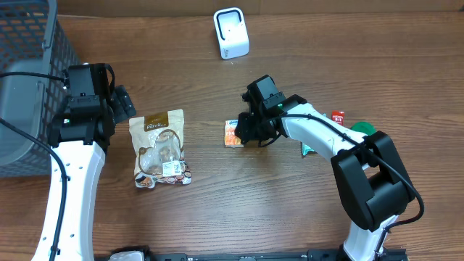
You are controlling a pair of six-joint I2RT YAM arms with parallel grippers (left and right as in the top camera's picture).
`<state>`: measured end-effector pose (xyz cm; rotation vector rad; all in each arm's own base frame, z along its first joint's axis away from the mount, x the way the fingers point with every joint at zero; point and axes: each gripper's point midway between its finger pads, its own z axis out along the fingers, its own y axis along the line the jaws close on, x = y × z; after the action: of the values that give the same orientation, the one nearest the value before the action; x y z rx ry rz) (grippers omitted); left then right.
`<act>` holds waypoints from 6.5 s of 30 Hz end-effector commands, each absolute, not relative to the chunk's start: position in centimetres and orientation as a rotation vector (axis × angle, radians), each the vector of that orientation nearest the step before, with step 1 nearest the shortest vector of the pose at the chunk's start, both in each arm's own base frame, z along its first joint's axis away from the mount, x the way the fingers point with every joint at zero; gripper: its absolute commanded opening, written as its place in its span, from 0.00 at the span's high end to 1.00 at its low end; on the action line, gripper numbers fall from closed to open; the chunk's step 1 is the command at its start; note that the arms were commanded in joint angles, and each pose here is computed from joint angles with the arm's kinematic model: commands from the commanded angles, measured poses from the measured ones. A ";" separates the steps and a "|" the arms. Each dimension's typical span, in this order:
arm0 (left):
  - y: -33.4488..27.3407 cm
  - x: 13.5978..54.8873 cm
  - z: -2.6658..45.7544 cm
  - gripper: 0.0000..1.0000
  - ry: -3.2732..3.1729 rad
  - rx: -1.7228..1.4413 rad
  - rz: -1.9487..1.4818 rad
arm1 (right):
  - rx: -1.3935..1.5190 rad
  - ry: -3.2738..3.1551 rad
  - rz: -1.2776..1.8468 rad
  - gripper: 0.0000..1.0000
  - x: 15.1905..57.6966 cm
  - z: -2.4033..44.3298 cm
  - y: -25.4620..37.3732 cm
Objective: Scan the item barcode
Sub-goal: 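Lift the Kleenex box and carry it toward the scanner, then raise the orange Kleenex box up to the scanner window, then hold the Kleenex box in front of the scanner window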
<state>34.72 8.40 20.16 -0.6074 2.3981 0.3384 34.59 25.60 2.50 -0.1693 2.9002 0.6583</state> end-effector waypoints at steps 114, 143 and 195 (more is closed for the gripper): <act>8.7 34.9 20.7 0.00 2.382 -0.611 0.356 | -0.239 2.935 0.652 0.71 33.1 0.6 27.8; 8.7 34.9 20.7 0.00 2.382 -0.611 0.356 | -0.335 2.428 0.519 0.96 37.4 30.3 22.9; 8.7 34.9 20.7 0.00 2.382 -0.611 0.356 | -1.180 1.595 -0.704 0.96 65.5 14.1 26.8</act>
<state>34.72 8.39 20.15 -0.6073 2.3982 0.3379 65.20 27.00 14.19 -1.1906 1.5956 -0.6885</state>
